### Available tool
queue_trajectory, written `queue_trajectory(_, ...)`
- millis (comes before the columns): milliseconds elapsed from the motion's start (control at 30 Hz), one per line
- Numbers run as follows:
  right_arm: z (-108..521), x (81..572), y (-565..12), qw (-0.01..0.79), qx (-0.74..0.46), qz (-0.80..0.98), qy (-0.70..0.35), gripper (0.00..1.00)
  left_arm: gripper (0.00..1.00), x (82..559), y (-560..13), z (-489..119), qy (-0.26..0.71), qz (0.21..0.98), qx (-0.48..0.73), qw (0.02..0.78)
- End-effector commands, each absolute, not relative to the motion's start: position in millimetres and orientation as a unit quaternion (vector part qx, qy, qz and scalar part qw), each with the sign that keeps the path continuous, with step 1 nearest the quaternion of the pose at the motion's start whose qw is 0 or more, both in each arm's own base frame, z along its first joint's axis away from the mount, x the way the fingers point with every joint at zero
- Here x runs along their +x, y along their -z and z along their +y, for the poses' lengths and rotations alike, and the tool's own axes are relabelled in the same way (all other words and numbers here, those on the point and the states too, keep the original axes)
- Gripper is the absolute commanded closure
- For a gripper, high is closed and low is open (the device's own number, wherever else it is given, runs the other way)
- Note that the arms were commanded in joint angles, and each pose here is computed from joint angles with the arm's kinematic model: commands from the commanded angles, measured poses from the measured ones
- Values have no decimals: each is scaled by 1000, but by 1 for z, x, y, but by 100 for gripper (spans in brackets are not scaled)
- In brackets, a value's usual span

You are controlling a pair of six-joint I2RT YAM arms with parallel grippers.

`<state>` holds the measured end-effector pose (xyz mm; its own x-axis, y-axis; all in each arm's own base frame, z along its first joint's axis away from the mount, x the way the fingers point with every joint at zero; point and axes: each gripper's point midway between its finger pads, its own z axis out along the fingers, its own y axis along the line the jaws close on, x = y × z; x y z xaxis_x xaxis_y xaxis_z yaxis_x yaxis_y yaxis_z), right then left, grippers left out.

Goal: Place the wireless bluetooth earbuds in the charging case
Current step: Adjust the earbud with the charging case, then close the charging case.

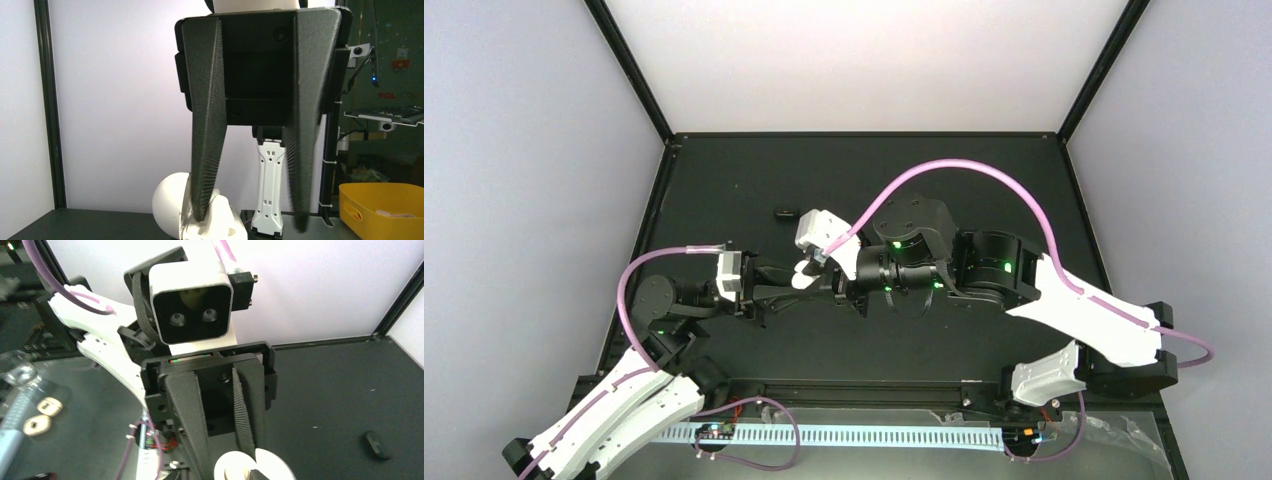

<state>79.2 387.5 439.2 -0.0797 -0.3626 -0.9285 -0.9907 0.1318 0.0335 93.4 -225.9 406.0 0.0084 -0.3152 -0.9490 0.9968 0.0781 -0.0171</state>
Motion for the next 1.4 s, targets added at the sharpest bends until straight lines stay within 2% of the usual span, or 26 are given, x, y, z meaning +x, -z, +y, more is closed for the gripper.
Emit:
queue_trajectory(0, 371, 65, -480, 424, -528, 599, -427, 61, 98, 94, -414, -223, 544, 418, 389, 615)
queue_trajectory(133, 347, 66, -524, 468, -497, 574, -453, 46, 98, 96, -410, -224, 544, 422, 389, 612)
queue_trajectory(233, 333, 84, -532, 505, -464, 584, -435, 42, 98, 96, -409, -224, 546, 422, 388, 611)
queue_trajectory(367, 324, 124, -511, 524, -406, 638, -392, 41, 98, 93, -410, -224, 549, 417, 392, 609)
queue_trajectory(533, 324, 163, -464, 498, -368, 703, -351, 41, 98, 83, -414, -223, 560, 399, 404, 603)
queue_trajectory(733, 339, 158, -437, 461, -398, 710, -353, 41, 98, 74, -415, -222, 569, 385, 418, 594)
queue_trajectory(1367, 352, 129, -426, 407, -457, 683, -399, 41, 98, 81, -416, -226, 568, 392, 413, 594)
